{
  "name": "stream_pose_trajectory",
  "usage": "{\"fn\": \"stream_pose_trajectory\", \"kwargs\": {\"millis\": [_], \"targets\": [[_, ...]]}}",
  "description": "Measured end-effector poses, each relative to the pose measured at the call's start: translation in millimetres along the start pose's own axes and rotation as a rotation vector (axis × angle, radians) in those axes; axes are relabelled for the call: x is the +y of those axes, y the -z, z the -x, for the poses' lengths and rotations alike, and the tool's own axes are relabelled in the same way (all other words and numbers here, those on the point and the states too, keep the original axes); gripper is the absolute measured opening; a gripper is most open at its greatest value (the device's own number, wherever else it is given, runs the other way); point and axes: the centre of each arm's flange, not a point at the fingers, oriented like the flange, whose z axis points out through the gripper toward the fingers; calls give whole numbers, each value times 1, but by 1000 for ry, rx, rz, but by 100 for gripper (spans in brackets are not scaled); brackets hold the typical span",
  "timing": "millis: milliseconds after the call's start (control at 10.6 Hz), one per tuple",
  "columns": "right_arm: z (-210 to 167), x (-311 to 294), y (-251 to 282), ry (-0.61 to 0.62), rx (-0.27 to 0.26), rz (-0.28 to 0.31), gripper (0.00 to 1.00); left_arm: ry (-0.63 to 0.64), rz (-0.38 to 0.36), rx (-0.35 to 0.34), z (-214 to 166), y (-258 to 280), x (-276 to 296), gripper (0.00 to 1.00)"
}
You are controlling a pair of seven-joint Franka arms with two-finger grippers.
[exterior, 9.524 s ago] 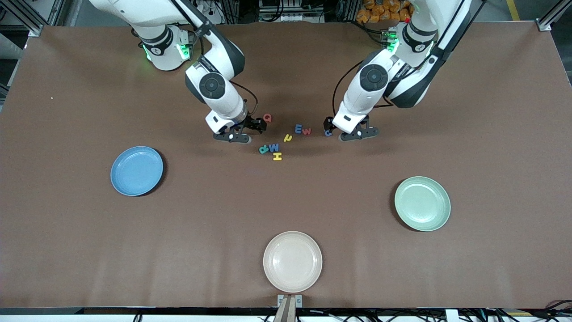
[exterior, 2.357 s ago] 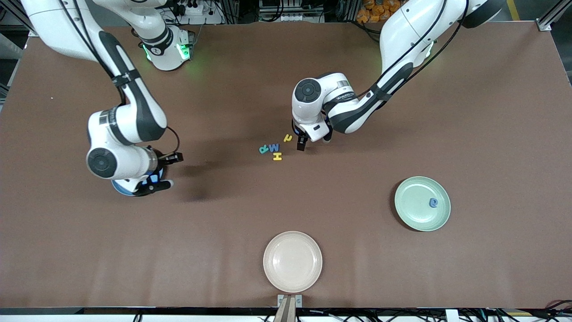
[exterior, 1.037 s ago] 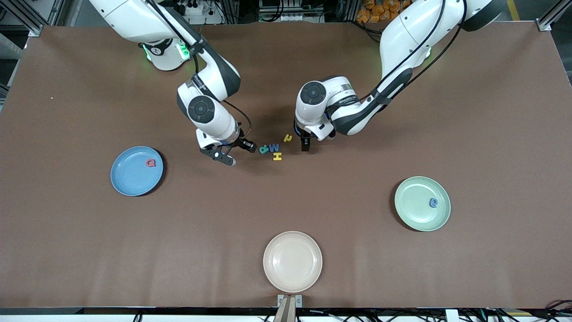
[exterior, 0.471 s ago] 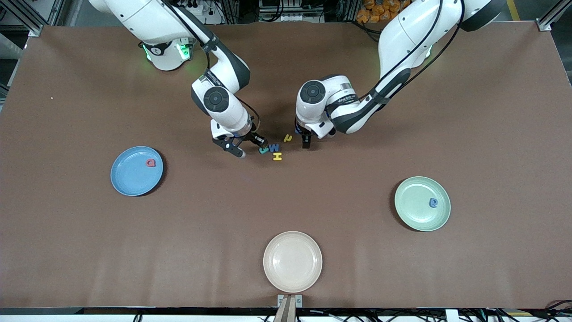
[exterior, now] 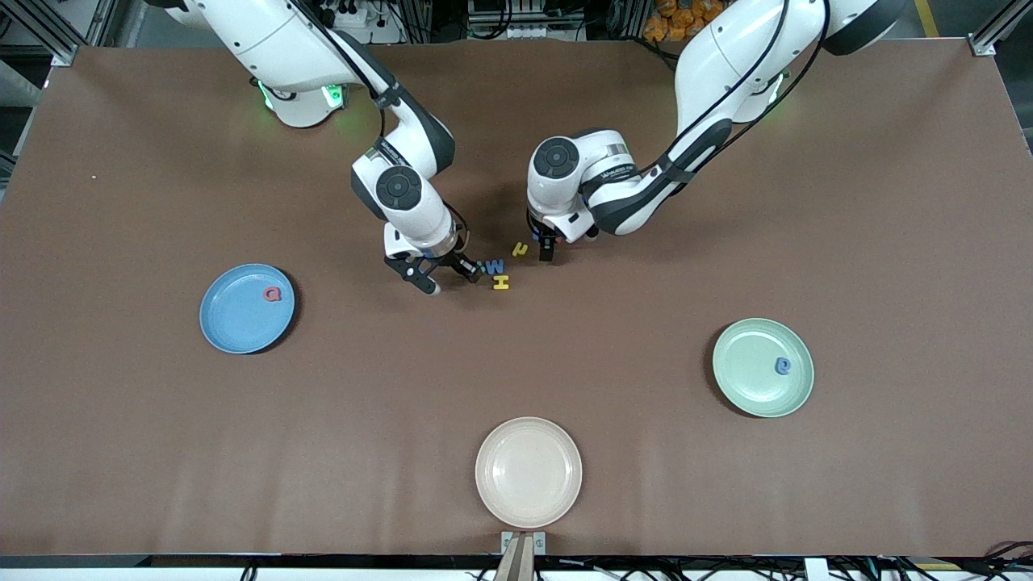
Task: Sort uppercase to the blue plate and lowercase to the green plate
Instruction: 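Grasp the pink m with the left gripper while the right gripper grasps teal R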
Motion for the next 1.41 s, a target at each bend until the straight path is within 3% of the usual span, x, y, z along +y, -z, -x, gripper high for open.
{"fn": "stream_pose_trajectory", "kwargs": {"millis": [566,660,849,943,1037,1226,1414], "targets": [[5,-18,-18,-1,48,7,69,-7,10,11,-5,-2,3,97],[3,-18,-18,3,55,9,68,-12,16,11,-6,-2,3,92],[0,-16,-19,6,60,29,67,-19,31,11,-7,1,7,62],[0,-15,-20,6,59,39,66,-19,32,10,-7,2,7,53],[0,-14,-20,3,58,43,64,-19,33,10,-7,2,7,53],[2,-15,-20,-21,57,49,63,-23,42,11,-6,7,6,32],[8,-14,-21,-35,48,83,64,-22,43,11,-6,8,7,30]]}}
